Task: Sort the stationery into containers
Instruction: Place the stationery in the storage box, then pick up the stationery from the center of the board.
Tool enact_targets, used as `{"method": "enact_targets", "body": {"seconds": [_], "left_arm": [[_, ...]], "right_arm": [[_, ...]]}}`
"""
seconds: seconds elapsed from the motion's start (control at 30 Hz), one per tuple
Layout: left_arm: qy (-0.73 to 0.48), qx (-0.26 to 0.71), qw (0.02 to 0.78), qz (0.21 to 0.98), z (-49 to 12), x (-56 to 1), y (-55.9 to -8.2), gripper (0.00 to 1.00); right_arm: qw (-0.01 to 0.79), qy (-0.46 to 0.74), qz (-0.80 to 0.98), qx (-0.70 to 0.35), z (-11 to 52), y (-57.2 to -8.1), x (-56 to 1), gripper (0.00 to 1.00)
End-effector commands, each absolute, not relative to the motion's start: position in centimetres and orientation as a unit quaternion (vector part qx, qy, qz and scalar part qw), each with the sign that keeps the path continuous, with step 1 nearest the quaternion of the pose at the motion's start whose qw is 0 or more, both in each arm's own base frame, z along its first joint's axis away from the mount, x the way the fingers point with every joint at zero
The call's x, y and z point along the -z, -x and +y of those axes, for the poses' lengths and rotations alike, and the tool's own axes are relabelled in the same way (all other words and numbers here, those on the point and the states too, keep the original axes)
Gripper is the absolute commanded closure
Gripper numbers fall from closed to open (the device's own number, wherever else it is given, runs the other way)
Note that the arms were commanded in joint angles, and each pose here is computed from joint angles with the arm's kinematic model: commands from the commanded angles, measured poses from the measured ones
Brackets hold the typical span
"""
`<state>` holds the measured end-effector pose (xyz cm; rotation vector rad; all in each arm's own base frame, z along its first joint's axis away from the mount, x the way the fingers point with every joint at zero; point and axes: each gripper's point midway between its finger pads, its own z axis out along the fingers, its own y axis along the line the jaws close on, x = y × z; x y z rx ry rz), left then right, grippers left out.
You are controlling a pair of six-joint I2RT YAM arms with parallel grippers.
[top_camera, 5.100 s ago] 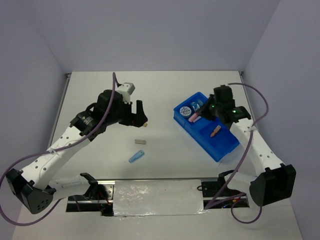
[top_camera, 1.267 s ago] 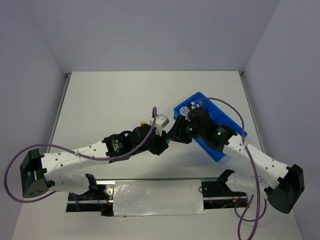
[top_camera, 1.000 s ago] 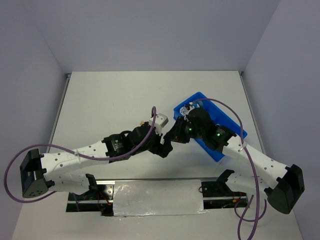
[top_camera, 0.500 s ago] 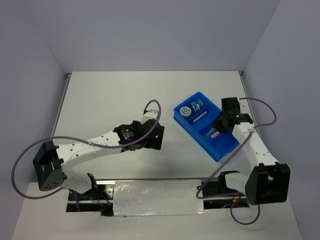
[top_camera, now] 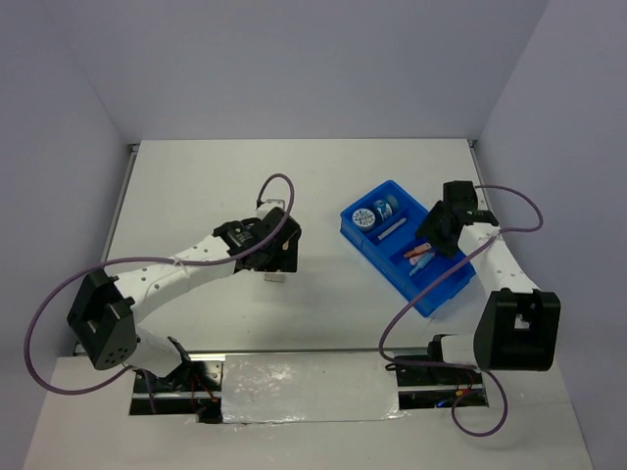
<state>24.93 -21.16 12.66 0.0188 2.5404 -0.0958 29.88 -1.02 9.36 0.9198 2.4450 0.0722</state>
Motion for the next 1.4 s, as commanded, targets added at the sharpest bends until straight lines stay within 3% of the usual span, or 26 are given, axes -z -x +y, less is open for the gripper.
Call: {"method": "enact_targets", "body": {"seconds": [0.0,0.17,0.33,0.57,0.73,0.77,0.8,0.93,1.03,1.17,1.37], "left_arm": [[-0.019,0.04,0.275,0.96,-21.2,-11.7,-26.0,0.01],[-0.052,0.013,0.237,0.97,-21.5,-8.0,-27.6,0.01],[-0.049,-0.052,0.196,0.978,-20.4,-4.2,-28.1,0.03],[-0.048,-0.037,0.173,0.983,-20.1,-1.6,-27.1,0.07],[-0.045,-0.011,0.147,0.988,-20.4,0.8,-25.4,0.26],[-0.041,0.002,0.144,0.989,-20.8,1.0,-25.2,0.37],[-0.038,0.004,0.136,0.99,-20.7,1.5,-24.7,0.42],[-0.028,0.022,0.129,0.991,-20.8,1.5,-23.8,0.55],[-0.021,0.039,0.136,0.99,-21.3,0.1,-23.6,0.75],[-0.029,0.1,0.188,0.977,-24.1,-5.5,-24.6,0.76],[-0.072,0.26,0.278,0.922,-34.1,-17.2,-26.8,0.76]], "right_arm": [[0.325,-0.314,0.891,-0.047,-1.1,-31.7,-14.7,0.32],[0.365,-0.26,0.885,-0.124,1.6,-30.8,-20.5,0.31],[0.383,-0.186,0.881,-0.205,5.2,-26.6,-24.9,0.29],[0.395,-0.135,0.883,-0.214,6.0,-21.5,-28.0,0.29],[0.415,-0.128,0.87,-0.232,6.6,-20.3,-31.2,0.29],[0.417,-0.126,0.869,-0.235,6.7,-20.3,-31.7,0.29],[0.432,-0.122,0.862,-0.236,6.7,-20.2,-33.2,0.29],[0.441,-0.115,0.856,-0.244,6.9,-20.1,-35.6,0.29],[0.445,-0.11,0.85,-0.258,7.4,-19.9,-36.6,0.29],[0.453,-0.102,0.842,-0.275,8.0,-19.2,-38.3,0.29],[0.495,-0.102,0.821,-0.266,7.5,-17.9,-42.2,0.28]]}}
